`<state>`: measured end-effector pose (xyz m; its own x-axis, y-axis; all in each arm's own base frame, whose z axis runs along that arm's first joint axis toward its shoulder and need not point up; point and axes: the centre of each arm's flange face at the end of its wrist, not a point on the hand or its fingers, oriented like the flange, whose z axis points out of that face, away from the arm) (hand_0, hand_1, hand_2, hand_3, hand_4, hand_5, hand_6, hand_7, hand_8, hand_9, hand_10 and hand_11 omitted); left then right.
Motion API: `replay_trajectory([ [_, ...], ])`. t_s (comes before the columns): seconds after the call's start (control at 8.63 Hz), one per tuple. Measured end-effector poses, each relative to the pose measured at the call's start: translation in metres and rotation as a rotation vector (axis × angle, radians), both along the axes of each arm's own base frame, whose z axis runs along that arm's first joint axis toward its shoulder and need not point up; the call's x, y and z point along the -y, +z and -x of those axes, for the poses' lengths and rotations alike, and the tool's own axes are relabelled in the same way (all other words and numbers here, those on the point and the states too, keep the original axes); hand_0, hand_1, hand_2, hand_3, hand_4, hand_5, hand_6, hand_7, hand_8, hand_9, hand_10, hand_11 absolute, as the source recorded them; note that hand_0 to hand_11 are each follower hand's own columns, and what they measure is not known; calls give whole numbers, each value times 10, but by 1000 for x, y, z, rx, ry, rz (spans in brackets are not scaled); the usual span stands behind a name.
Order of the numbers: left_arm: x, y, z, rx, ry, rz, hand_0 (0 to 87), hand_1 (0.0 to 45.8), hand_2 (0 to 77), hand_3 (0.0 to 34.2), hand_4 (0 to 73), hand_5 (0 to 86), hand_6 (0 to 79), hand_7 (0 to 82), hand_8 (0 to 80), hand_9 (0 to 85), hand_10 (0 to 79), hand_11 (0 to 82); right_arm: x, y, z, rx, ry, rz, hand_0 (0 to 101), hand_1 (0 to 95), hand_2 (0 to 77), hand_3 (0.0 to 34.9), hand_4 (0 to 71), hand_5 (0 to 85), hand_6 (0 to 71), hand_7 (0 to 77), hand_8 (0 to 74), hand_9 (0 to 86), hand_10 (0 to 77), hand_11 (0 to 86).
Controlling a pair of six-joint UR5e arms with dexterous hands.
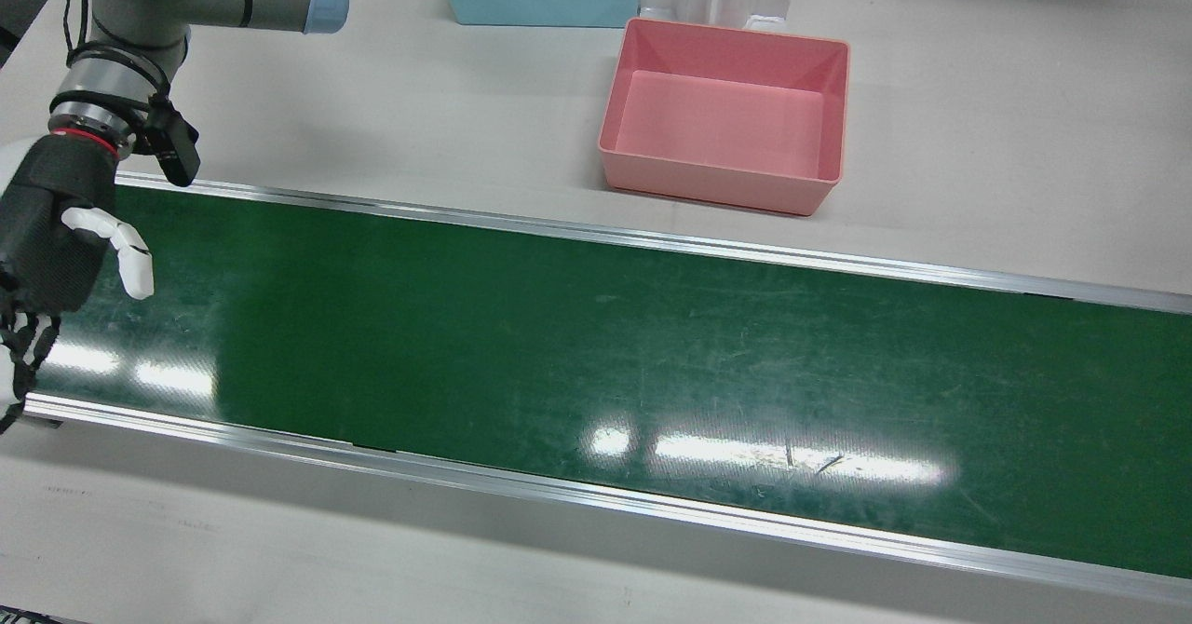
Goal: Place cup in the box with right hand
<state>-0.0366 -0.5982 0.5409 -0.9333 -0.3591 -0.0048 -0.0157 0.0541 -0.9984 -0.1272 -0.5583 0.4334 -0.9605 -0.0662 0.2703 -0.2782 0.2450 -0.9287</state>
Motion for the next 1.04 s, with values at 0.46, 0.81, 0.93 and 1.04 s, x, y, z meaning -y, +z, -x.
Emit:
replay_trajectory([
  [0.46, 0, 0, 0, 0, 0, -1, 0, 5, 5, 0, 0, 0, 0, 0, 0, 0, 0, 0, 33, -56, -25, -104, 147, 1, 523, 295, 338, 104, 5, 65, 27, 11, 5, 5, 0, 11],
  [0.81, 0, 0, 0, 0, 1, 0, 0, 5, 5, 0, 0, 0, 0, 0, 0, 0, 0, 0, 49, 10, 25, -124, 89, 7, 506, 273, 322, 104, 5, 65, 27, 33, 5, 5, 0, 11],
  [0.93, 0, 0, 0, 0, 0, -1, 0, 5, 5, 0, 0, 0, 0, 0, 0, 0, 0, 0, 43, 23, 32, -125, 54, 8, 505, 251, 311, 104, 5, 65, 27, 27, 5, 5, 0, 11],
  [1.04, 0, 0, 0, 0, 0, -1, 0, 5, 5, 0, 0, 0, 0, 0, 0, 0, 0, 0, 38, 27, 31, -123, 25, 3, 506, 262, 300, 103, 5, 65, 27, 27, 5, 5, 0, 11],
])
